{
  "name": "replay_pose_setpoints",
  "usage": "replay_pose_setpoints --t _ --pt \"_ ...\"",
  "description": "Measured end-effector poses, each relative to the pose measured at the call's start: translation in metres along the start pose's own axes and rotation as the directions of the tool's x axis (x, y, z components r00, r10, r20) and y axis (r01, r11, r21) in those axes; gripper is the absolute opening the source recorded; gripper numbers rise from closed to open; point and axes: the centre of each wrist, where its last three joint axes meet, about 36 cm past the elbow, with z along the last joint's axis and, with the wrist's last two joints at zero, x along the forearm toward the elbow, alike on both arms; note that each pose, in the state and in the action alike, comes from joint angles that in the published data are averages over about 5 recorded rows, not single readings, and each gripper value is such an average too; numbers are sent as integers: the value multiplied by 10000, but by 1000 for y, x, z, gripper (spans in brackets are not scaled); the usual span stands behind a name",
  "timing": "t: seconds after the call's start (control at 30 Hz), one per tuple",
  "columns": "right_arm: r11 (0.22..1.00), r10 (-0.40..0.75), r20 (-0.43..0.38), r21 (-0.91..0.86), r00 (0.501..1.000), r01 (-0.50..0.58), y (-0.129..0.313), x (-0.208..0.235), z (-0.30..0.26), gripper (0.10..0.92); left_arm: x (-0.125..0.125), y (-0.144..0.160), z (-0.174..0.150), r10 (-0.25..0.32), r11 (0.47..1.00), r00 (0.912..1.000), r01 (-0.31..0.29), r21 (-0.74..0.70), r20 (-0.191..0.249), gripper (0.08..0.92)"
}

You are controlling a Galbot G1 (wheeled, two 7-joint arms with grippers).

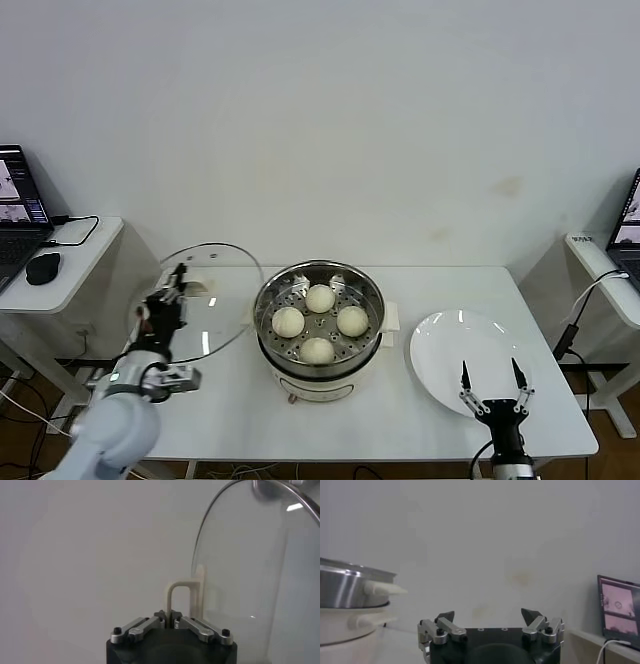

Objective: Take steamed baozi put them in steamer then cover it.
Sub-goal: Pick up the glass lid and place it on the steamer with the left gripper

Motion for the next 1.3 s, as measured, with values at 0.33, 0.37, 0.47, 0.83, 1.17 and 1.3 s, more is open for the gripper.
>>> replay_pose_setpoints --t 0.33,0.37,0.47,0.83,1.17,1.3 --pt "9974 507 -203 523 9985 -495 15 -10 7 823 -11 -11 -79 489 9987 9985 -485 -142 234 128" --pt "9969 543 -219 577 9983 -530 16 -10 7 823 -12 -12 -87 524 9985 9983 -521 -135 246 128" --pt "9956 629 -248 708 9977 -610 18 -11 8 822 -16 -15 -108 593 9982 9978 -591 -71 303 128" --pt "9936 657 -347 945 9972 -622 25 -11 11 822 -32 -24 -171 878 9960 9947 -886 138 527 128" --pt "9935 613 -345 979 9975 -577 28 -13 12 823 -34 -40 -205 1164 9932 9911 -1165 -33 647 128" --pt "9934 598 -345 997 9976 -561 28 -13 13 823 -34 -47 -214 1209 9926 9906 -1197 -216 646 128"
